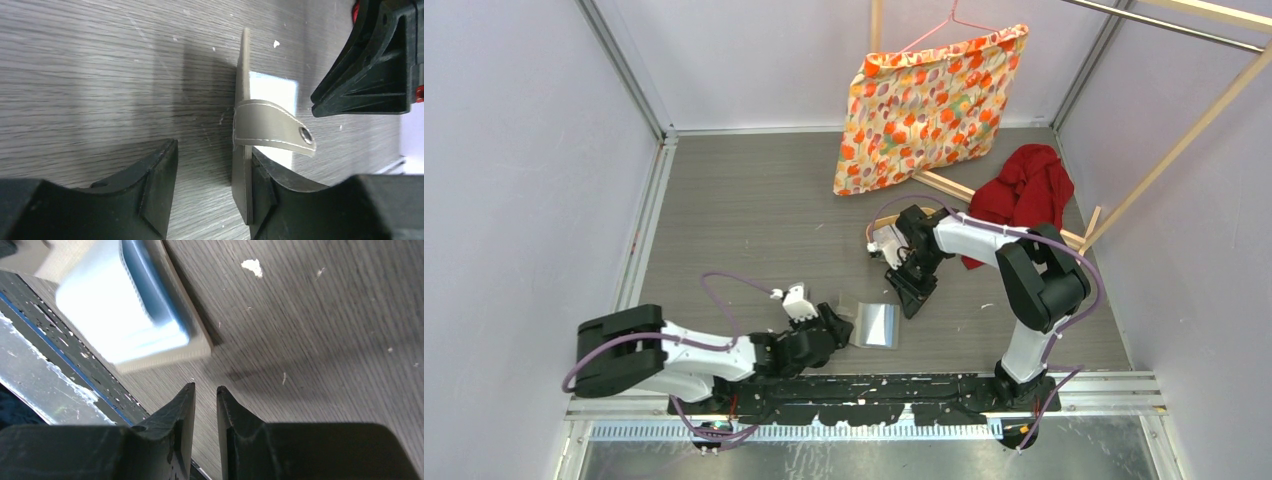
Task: Put the credit cards into the card holder
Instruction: Open the card holder at the center of the board.
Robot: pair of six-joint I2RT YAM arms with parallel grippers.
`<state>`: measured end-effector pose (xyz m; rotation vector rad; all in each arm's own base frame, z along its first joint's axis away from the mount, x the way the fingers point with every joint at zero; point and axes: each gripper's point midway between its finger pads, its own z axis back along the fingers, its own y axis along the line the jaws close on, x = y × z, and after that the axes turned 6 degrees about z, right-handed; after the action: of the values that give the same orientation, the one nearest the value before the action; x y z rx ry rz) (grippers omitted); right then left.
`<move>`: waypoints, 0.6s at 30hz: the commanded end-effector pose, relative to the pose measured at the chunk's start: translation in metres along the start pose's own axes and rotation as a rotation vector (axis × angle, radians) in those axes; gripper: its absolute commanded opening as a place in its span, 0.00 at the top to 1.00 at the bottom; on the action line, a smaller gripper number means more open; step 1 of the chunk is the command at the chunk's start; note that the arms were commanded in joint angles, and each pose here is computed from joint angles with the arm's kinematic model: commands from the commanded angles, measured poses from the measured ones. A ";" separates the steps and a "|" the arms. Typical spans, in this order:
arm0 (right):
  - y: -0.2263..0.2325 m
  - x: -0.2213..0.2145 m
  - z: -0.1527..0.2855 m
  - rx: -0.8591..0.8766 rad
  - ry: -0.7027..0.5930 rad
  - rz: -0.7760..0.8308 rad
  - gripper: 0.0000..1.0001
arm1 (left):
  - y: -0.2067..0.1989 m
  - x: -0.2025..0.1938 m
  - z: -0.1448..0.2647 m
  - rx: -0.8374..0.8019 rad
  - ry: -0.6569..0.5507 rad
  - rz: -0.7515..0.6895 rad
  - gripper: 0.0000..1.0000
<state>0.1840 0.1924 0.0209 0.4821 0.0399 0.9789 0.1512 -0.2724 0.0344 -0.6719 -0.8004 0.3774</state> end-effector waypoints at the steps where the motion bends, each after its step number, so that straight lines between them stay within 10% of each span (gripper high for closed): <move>1: 0.007 0.014 0.007 0.029 -0.040 0.014 0.72 | -0.011 0.015 0.013 -0.156 0.001 0.041 0.47; 11: 0.056 0.037 0.037 0.223 -0.186 0.113 0.70 | -0.022 0.067 0.062 -0.225 -0.043 -0.035 0.40; 18: 0.074 0.070 0.030 0.360 -0.258 0.049 0.73 | -0.101 0.089 0.124 -0.640 -0.036 -0.165 0.45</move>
<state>0.1655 0.2394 0.0779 0.8252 -0.0183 0.9973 0.1373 -0.2284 0.1651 -1.0644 -0.9573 0.1871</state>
